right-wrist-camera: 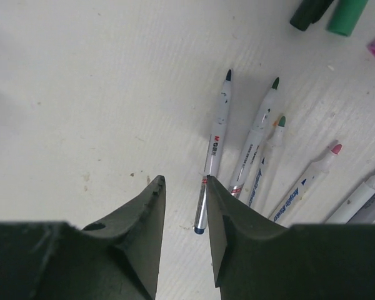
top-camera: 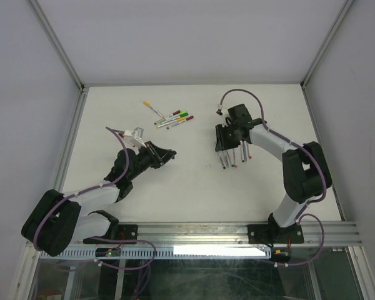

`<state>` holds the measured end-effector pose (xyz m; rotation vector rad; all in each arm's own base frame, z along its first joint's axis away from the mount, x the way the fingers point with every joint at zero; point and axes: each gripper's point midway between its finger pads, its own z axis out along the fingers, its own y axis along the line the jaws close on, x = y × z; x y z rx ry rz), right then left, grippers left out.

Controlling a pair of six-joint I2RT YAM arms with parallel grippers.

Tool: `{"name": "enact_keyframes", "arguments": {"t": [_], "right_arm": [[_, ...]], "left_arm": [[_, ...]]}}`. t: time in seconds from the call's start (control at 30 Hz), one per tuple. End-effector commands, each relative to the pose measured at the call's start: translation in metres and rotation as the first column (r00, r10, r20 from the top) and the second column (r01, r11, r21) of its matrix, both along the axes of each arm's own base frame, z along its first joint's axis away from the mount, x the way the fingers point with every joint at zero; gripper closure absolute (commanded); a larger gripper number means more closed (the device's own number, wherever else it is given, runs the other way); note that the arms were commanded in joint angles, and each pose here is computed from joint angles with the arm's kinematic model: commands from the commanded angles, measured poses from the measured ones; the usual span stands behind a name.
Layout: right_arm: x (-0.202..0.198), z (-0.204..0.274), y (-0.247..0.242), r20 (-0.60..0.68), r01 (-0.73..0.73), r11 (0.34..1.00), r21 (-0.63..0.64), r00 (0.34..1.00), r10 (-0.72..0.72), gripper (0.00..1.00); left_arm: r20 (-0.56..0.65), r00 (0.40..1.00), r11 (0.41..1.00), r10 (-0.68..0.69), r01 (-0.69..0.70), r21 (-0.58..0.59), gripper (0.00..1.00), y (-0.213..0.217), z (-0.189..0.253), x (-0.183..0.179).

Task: Open the pen caps
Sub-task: Place the pen at the center of the board, then place the pen cap at the center of the board.

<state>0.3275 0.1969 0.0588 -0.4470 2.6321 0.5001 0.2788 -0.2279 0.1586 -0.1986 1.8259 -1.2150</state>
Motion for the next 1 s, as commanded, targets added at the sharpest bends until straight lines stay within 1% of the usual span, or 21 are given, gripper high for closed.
{"name": "enact_keyframes", "arguments": {"t": [0.0,0.1,0.2,0.27,0.33,0.53,0.67,0.73,0.8,0.87,0.97], "right_arm": [[0.013,0.055,0.015,0.121,-0.111,0.984,0.140,0.988,0.095,0.66],[0.007,0.067,0.017,0.115,-0.172,0.963,0.209,0.982,0.151,0.66],[-0.004,0.081,0.020,0.117,-0.264,0.918,0.294,0.964,0.240,0.66],[-0.008,0.089,0.018,0.133,-0.303,0.894,0.331,0.953,0.274,0.66],[-0.008,0.095,0.014,0.156,-0.317,0.884,0.344,0.948,0.279,0.66],[0.004,0.104,-0.010,0.191,-0.278,0.896,0.345,0.956,0.224,0.67],[0.009,0.107,-0.022,0.196,-0.246,0.899,0.362,0.963,0.185,0.67],[0.010,0.108,-0.025,0.200,-0.242,0.898,0.367,0.964,0.178,0.67],[0.011,0.108,-0.027,0.199,-0.237,0.899,0.368,0.965,0.173,0.67],[0.012,0.107,-0.028,0.198,-0.234,0.899,0.370,0.965,0.170,0.66],[0.012,0.107,-0.028,0.198,-0.233,0.898,0.372,0.966,0.168,0.67]], "left_arm": [[0.050,0.998,0.999,-0.040,0.042,-0.033,0.99,-0.024,0.013,0.002],[0.046,0.997,0.997,-0.068,0.069,-0.026,0.99,-0.042,0.009,0.005],[0.045,0.994,0.994,-0.104,0.105,-0.020,0.99,-0.064,0.007,0.009],[0.012,0.992,0.993,-0.122,0.122,0.001,0.99,-0.077,-0.007,0.016],[-0.026,0.991,0.991,-0.134,0.135,0.016,0.99,-0.091,-0.021,0.026],[-0.125,0.981,0.982,-0.146,0.159,0.100,0.98,-0.129,-0.060,0.065],[-0.211,0.974,0.970,-0.084,0.128,0.205,0.98,-0.144,-0.086,0.098],[-0.230,0.972,0.963,-0.051,0.108,0.245,0.97,-0.154,-0.087,0.119],[-0.272,0.962,0.949,-0.007,0.092,0.301,0.96,-0.159,-0.099,0.134],[-0.317,0.948,0.927,0.027,0.095,0.363,0.95,-0.162,-0.113,0.143],[-0.344,0.938,0.906,0.041,0.110,0.408,0.92,-0.170,-0.126,0.156]]}}
